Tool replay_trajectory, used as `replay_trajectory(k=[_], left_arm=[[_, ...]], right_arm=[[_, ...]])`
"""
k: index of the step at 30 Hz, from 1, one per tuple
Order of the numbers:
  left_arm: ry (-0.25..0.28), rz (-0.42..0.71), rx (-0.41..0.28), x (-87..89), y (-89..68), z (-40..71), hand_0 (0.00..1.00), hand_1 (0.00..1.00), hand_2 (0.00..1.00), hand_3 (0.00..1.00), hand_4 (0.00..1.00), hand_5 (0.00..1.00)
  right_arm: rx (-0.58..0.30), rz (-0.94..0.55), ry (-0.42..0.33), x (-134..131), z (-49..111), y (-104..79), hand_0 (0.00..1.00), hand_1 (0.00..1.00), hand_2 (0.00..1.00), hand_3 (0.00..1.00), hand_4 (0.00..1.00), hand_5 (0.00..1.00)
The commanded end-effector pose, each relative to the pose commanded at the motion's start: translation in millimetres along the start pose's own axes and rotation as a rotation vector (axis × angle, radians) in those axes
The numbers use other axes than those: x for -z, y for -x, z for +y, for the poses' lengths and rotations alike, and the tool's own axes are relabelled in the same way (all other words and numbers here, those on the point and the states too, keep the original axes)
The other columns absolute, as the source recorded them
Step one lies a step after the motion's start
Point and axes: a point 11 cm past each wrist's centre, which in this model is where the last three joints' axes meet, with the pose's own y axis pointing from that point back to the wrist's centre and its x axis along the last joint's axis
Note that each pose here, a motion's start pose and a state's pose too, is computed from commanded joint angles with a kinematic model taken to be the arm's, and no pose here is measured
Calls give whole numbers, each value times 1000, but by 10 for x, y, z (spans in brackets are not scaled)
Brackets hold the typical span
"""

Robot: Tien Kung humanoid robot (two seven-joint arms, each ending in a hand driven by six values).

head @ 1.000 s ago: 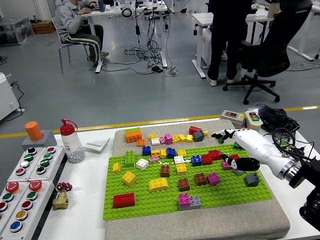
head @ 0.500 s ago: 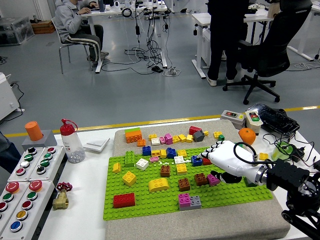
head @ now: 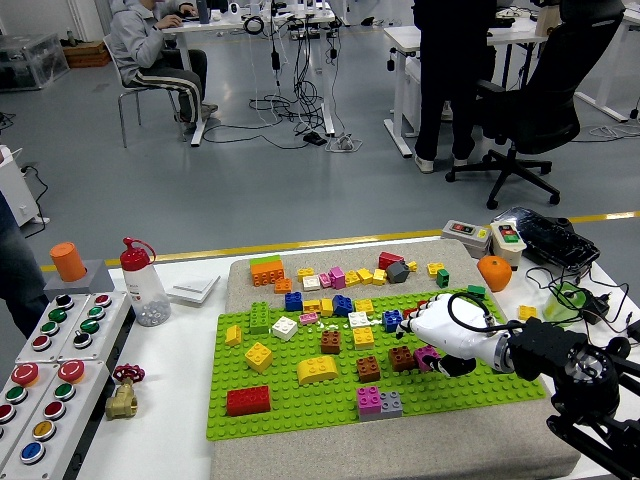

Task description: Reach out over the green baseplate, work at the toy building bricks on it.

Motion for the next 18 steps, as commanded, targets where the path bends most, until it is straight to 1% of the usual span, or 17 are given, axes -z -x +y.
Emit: replay_trajectory(k=[4, 6, 18], left_arm=[[-4, 5, -2, 25, -3, -6, 633, 598, 601, 431, 353, 994], [-5, 6, -2, 30, -4, -7, 633, 598, 601, 428, 352, 995], [-2, 12, -7, 17, -7, -4, 633, 598, 601, 425, 349, 992]], right_arm=[[23, 1, 8, -7, -20, 45, 655, 714, 698, 756, 616, 85], [34, 1, 13, -16, -32, 63, 656, 718, 710, 762, 623, 101], [62, 1, 43, -99, -62, 94, 654, 719, 718, 769, 622, 111]])
